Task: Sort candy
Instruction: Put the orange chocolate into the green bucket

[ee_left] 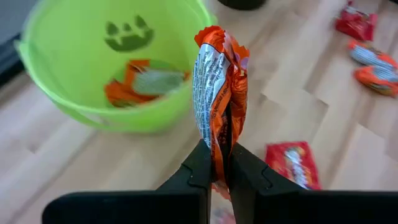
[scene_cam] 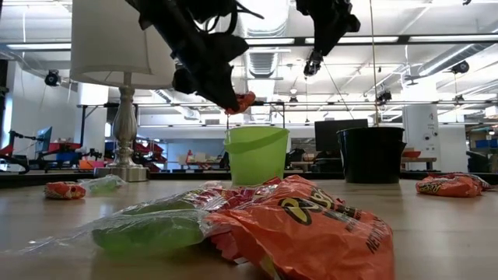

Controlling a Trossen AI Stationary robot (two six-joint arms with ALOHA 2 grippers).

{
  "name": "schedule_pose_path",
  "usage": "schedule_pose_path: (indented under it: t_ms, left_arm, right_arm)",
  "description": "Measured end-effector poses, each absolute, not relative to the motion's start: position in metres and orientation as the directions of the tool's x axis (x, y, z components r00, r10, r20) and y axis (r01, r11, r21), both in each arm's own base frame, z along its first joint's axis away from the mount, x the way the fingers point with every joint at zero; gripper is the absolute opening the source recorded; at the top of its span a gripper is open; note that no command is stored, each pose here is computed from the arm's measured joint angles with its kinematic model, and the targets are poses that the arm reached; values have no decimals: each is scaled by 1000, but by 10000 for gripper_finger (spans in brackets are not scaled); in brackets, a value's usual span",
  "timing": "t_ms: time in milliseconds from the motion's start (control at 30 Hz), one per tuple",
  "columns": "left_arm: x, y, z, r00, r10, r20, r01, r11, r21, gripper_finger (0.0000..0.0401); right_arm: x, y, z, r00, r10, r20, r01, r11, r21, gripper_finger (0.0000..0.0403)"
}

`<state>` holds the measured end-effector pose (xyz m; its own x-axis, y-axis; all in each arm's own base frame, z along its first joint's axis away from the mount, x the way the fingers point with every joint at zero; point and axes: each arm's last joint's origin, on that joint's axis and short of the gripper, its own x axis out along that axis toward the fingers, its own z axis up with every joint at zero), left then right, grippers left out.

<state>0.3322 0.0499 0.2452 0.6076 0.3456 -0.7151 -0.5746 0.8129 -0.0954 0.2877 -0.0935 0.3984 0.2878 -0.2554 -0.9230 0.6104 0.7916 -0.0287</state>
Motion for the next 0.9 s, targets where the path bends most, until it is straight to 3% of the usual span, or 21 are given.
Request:
schedule_pose_path:
  t_ms: [433, 900]
  left_arm:
    - [332, 91, 254, 665, 393, -635, -567, 819, -87, 10]
    - [343, 98, 272, 769, 450, -454, -551, 827, -114, 10]
  right_arm:
    - [290, -94, 363, 170, -219, -961, 663, 747, -53, 137]
    - [291, -92, 344, 109, -198, -974, 711, 701, -63, 135]
